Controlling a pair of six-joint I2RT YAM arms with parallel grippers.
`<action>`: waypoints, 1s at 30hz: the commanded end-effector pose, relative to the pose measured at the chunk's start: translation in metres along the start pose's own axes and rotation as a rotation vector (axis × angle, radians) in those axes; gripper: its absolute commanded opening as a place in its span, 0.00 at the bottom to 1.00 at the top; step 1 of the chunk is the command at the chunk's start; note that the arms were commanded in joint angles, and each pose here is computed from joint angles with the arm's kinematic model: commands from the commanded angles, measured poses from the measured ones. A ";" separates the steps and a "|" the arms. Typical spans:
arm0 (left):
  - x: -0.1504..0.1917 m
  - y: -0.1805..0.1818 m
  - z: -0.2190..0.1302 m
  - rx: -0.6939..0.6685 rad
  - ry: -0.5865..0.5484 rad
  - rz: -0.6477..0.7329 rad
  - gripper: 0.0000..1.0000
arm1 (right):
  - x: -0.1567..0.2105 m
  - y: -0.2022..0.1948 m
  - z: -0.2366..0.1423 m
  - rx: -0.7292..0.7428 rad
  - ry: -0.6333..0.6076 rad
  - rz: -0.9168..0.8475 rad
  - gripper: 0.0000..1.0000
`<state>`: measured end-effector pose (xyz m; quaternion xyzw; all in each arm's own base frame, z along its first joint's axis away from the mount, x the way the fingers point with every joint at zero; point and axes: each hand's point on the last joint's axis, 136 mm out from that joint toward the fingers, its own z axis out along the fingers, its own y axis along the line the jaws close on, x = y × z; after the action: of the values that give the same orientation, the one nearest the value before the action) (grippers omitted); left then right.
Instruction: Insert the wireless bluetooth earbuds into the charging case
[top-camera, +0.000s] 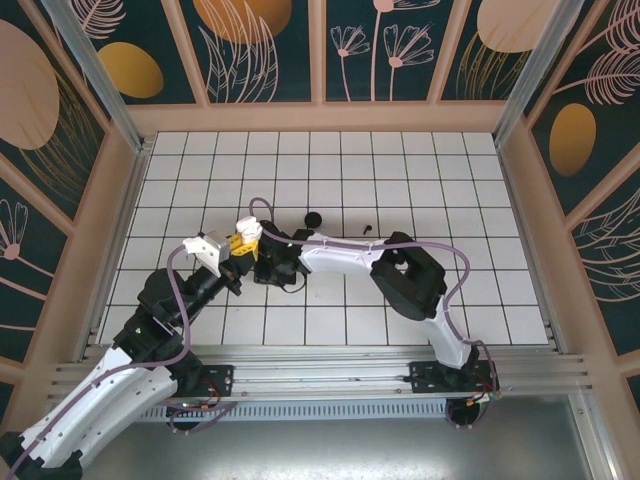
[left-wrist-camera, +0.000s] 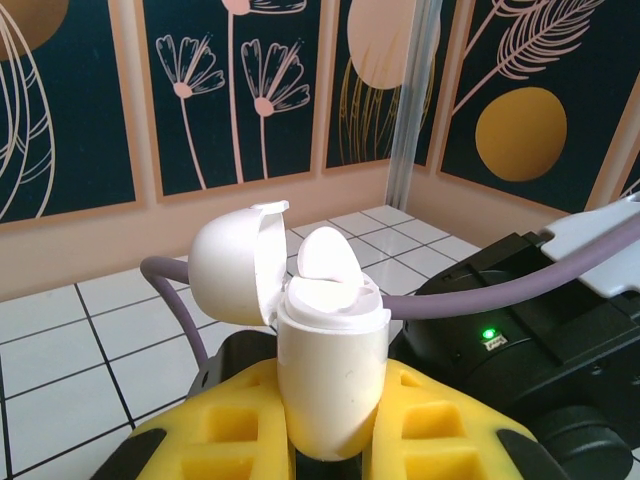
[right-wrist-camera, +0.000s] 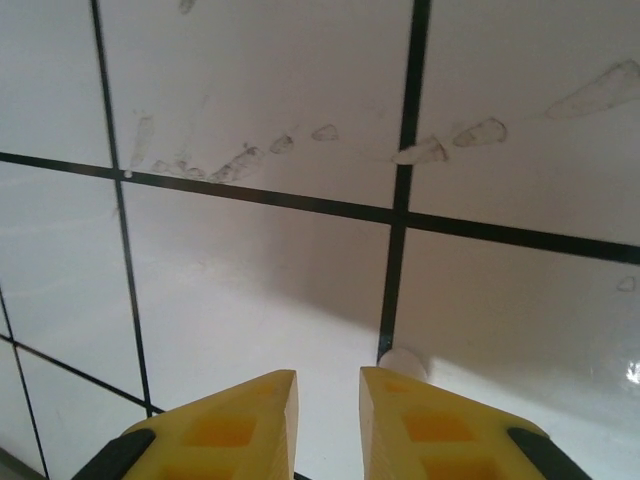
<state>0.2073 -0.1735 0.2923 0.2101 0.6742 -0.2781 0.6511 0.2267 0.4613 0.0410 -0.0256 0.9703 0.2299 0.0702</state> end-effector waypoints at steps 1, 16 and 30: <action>0.000 -0.008 -0.002 0.040 0.012 0.003 0.01 | 0.004 0.002 0.001 0.057 -0.021 0.009 0.25; -0.004 -0.012 -0.009 0.061 -0.003 0.006 0.00 | 0.005 0.004 -0.004 0.123 -0.054 0.015 0.28; -0.005 -0.015 -0.015 0.082 -0.013 -0.009 0.01 | 0.006 -0.007 0.002 0.171 -0.058 0.043 0.28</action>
<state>0.1922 -0.1720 0.2975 0.2245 0.6614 -0.2966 0.6512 0.2242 0.4568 0.0393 0.0065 0.9816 0.1680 0.0904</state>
